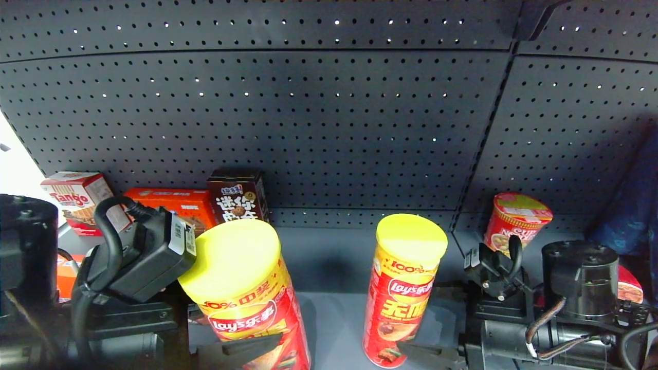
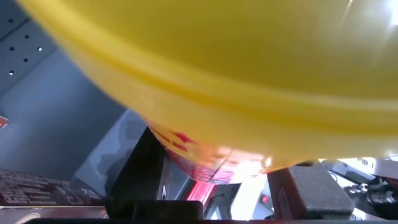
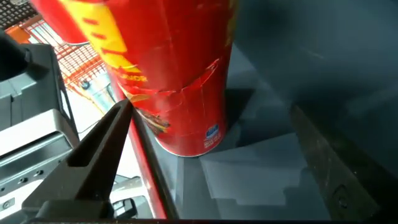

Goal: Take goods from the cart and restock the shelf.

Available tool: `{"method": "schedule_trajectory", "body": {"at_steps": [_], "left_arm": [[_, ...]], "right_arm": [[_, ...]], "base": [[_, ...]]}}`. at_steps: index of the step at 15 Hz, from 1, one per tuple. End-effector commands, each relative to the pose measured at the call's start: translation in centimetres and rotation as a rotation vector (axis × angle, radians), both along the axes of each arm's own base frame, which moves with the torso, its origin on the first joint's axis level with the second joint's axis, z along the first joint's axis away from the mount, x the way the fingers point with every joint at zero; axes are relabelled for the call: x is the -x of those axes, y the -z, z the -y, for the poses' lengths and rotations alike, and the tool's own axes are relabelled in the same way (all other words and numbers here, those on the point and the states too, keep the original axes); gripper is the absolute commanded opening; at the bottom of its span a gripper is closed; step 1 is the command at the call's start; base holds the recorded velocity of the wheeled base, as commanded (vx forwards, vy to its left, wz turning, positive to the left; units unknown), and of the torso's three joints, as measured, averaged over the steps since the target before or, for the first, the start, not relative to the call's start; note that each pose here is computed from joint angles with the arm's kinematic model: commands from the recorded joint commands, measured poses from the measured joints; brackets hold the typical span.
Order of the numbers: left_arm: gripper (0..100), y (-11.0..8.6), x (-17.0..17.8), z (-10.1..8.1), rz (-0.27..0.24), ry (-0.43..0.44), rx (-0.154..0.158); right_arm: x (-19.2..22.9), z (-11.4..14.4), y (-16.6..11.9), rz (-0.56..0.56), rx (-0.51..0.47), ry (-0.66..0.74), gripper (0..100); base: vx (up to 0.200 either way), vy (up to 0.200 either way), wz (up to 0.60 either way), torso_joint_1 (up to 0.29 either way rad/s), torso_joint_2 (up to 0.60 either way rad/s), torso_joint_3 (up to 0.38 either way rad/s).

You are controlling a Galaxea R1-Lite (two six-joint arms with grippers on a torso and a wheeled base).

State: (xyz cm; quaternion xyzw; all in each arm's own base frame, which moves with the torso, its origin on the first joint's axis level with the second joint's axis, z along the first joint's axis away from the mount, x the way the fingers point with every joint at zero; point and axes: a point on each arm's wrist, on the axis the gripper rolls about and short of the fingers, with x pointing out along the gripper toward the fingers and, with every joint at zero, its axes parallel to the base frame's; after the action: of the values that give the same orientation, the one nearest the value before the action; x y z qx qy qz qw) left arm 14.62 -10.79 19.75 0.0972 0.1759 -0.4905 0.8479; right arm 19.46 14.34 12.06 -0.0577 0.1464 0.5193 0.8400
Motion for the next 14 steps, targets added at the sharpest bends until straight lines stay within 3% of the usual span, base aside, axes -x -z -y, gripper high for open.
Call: {"method": "schedule_trajectory", "body": {"at_steps": [1, 6, 10, 14], "left_arm": [[0, 0.0, 0.0, 0.0, 0.001, -0.001, 0.000], [0, 0.2, 0.0, -0.1, -0.004, -0.004, -0.004], [0, -0.4, -0.2, 0.1, 0.014, -0.005, 0.007], [0, -0.9, -1.9, 1.1, 0.023, -0.027, -0.005]], "right_arm": [[-0.2, -0.1, 0.2, -0.008, 0.005, 0.001, 100], [0.6, 0.2, 0.0, 0.001, 0.000, -0.011, 100], [1.4, 1.1, -3.0, 0.110, -0.075, 0.006, 100], [2.6, 2.3, -5.5, 0.180, -0.111, 0.055, 100]], "base": [[0.000, 0.000, 0.00, 0.000, 0.00, 0.000], [0.000, 0.000, 0.00, 0.000, 0.00, 0.000], [0.000, 0.000, 0.00, 0.000, 0.00, 0.000], [0.000, 0.000, 0.00, 0.000, 0.00, 0.000]]}}
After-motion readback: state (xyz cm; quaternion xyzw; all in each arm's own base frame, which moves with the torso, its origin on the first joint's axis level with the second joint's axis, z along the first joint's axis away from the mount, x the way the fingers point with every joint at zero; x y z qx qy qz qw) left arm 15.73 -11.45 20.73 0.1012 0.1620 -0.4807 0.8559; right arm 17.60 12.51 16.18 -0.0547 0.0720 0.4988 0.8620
